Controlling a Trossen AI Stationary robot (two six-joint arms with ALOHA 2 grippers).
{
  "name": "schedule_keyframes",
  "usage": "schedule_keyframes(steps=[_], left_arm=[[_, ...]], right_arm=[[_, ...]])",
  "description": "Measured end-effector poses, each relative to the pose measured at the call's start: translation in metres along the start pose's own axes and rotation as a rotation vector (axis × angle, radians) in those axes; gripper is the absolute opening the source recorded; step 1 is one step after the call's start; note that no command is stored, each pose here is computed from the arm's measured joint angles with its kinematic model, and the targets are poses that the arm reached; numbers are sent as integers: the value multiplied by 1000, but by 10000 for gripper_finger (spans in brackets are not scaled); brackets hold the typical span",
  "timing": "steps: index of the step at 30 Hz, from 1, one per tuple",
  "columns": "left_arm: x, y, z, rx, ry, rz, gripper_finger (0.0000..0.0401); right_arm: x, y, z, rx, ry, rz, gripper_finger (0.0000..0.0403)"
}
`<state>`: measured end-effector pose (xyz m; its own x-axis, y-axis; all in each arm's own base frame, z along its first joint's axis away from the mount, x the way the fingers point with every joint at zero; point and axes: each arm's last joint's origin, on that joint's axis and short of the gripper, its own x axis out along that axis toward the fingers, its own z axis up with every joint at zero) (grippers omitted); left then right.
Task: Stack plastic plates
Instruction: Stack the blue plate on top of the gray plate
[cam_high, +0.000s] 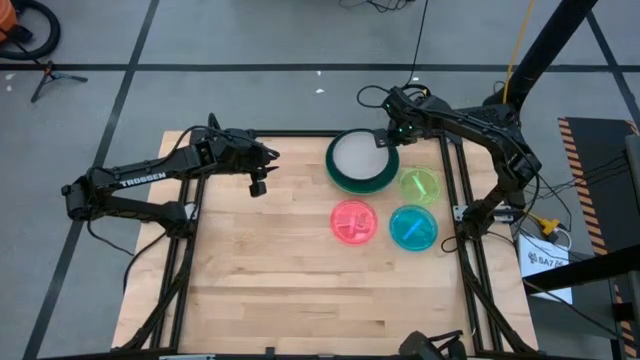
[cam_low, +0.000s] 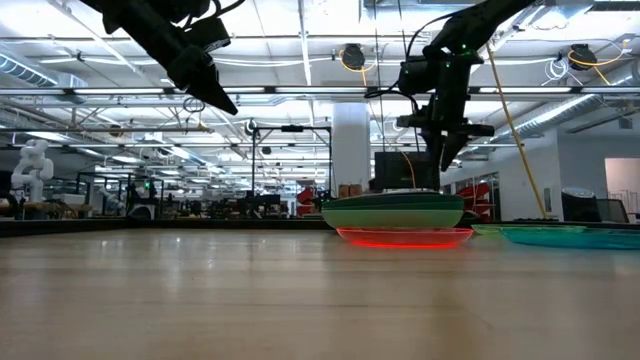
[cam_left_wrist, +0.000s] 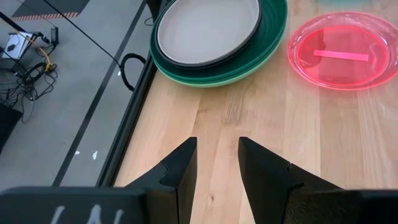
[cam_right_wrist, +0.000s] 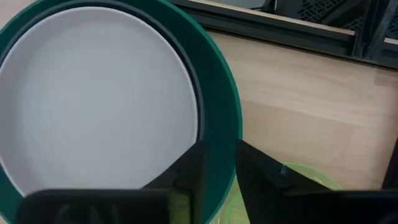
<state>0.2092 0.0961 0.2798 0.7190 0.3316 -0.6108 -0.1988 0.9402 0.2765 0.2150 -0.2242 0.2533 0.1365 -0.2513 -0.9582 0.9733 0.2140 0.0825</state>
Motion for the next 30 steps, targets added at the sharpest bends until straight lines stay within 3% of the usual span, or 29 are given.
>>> schedule_keyframes(steps=[11, 20, 30], left_arm=[[0, 0, 0, 0, 0, 0, 124], [0, 0, 0, -3, 0, 0, 124], [0, 0, 0, -10, 0, 0, 124]], right_arm=[[-21, 14, -21, -84, 56, 117, 93], [-36, 43, -72, -179, 203, 60, 93], [-49, 83, -132, -267, 245, 68, 93]])
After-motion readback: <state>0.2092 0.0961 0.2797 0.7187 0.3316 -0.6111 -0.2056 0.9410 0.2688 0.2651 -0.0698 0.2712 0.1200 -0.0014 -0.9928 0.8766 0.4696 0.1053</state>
